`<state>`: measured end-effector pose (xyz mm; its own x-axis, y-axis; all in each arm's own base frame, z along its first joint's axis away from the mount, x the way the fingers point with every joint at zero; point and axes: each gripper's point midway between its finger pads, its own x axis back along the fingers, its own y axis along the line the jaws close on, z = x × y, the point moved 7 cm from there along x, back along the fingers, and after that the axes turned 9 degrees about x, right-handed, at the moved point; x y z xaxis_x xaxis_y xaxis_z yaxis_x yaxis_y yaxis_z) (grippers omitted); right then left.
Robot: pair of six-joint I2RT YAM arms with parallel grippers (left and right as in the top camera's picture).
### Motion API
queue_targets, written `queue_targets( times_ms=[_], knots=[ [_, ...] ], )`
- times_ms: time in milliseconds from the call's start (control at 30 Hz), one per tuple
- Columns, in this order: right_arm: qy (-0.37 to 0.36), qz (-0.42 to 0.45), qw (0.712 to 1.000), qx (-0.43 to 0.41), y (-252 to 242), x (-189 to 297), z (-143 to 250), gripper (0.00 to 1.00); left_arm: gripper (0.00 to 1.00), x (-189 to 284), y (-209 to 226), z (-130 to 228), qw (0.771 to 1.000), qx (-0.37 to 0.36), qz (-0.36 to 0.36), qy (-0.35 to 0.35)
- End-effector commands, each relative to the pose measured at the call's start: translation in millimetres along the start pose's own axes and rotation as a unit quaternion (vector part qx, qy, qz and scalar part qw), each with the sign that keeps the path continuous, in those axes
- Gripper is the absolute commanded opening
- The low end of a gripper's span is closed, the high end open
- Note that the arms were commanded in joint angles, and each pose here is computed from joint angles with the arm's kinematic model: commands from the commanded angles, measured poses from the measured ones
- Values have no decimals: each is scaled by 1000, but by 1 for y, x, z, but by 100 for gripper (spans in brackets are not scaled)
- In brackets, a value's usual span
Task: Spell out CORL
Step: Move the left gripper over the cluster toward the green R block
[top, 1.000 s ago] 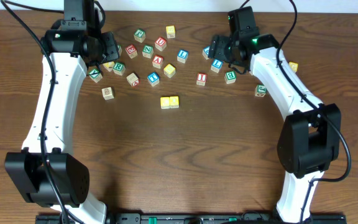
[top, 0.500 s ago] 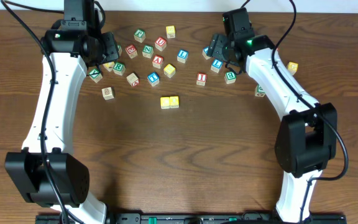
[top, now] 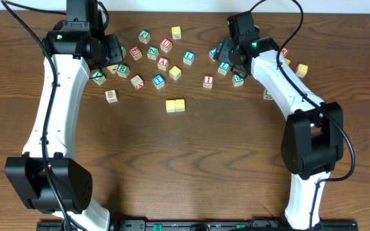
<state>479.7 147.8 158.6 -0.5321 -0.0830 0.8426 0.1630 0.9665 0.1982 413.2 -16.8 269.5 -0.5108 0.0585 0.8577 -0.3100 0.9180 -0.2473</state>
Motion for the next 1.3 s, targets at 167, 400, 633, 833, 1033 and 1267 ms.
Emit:
queue_targets(
  times_ms=[167,400,633,833,1033,1267],
  knots=[
    [-4,7,1000,-1,1,-1,-1,82,30,-21,-7,1,1000,-29,1,3],
    [16,14,1000,2,-2,-1,6,84,40,-75,-10,-1,998,-64,-1,14],
    [30,22,999,22,-4,1,11,87,41,-123,-1,14,993,-100,-19,65],
    [23,17,999,37,-3,11,7,88,42,-143,2,17,990,-122,-21,71],
    [3,9,998,61,-1,38,-2,90,50,-151,4,13,988,-138,-33,56],
    [-25,11,997,77,-3,81,-12,90,51,-168,10,16,988,-137,-44,63]
  ],
)
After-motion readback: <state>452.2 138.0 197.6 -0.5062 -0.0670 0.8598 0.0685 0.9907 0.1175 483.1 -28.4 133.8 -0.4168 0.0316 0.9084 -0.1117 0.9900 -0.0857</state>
